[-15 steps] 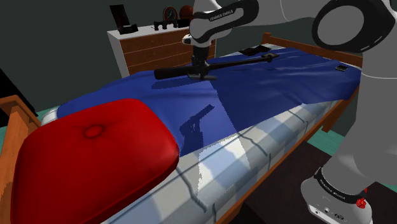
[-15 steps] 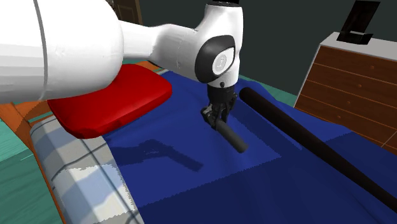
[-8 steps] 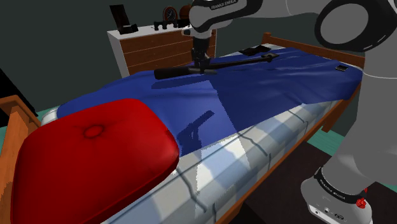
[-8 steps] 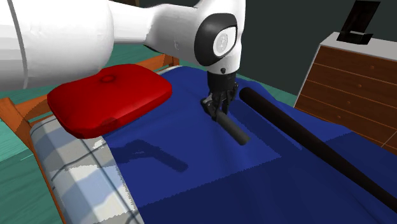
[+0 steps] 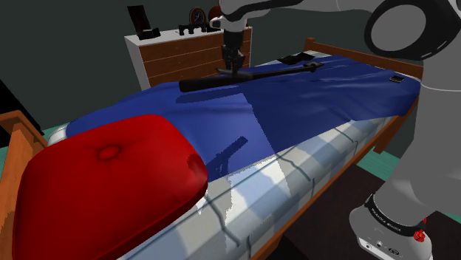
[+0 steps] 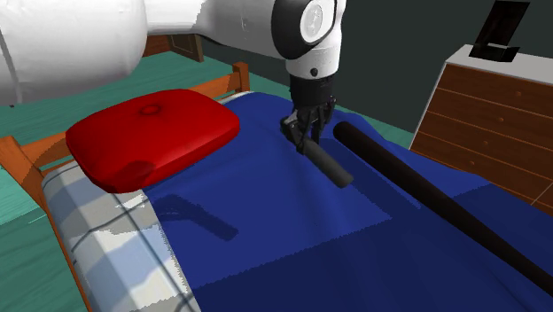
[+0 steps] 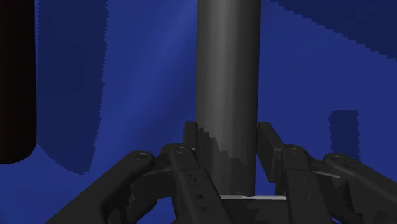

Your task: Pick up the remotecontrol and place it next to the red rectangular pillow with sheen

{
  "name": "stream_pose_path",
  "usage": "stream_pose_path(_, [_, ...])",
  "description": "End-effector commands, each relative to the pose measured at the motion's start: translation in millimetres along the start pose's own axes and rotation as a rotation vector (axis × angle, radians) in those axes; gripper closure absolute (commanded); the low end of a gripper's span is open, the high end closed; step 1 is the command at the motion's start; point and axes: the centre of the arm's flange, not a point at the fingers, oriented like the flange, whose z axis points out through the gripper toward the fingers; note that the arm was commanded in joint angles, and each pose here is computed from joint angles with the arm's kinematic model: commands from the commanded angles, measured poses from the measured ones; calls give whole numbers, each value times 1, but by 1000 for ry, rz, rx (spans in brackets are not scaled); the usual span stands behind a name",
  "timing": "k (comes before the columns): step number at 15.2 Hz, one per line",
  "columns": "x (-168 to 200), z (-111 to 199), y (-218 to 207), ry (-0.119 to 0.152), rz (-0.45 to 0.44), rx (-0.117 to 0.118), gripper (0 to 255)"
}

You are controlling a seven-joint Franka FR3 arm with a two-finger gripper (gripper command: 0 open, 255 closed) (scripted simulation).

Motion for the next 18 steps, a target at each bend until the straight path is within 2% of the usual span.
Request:
stream_pose_path(1, [1,-10,0,0,0,0,255])
stream_pose_path(3, [1,-20,1,0,0,0,255])
stream_pose_path(18, [129,-31,-150,0,0,0,255])
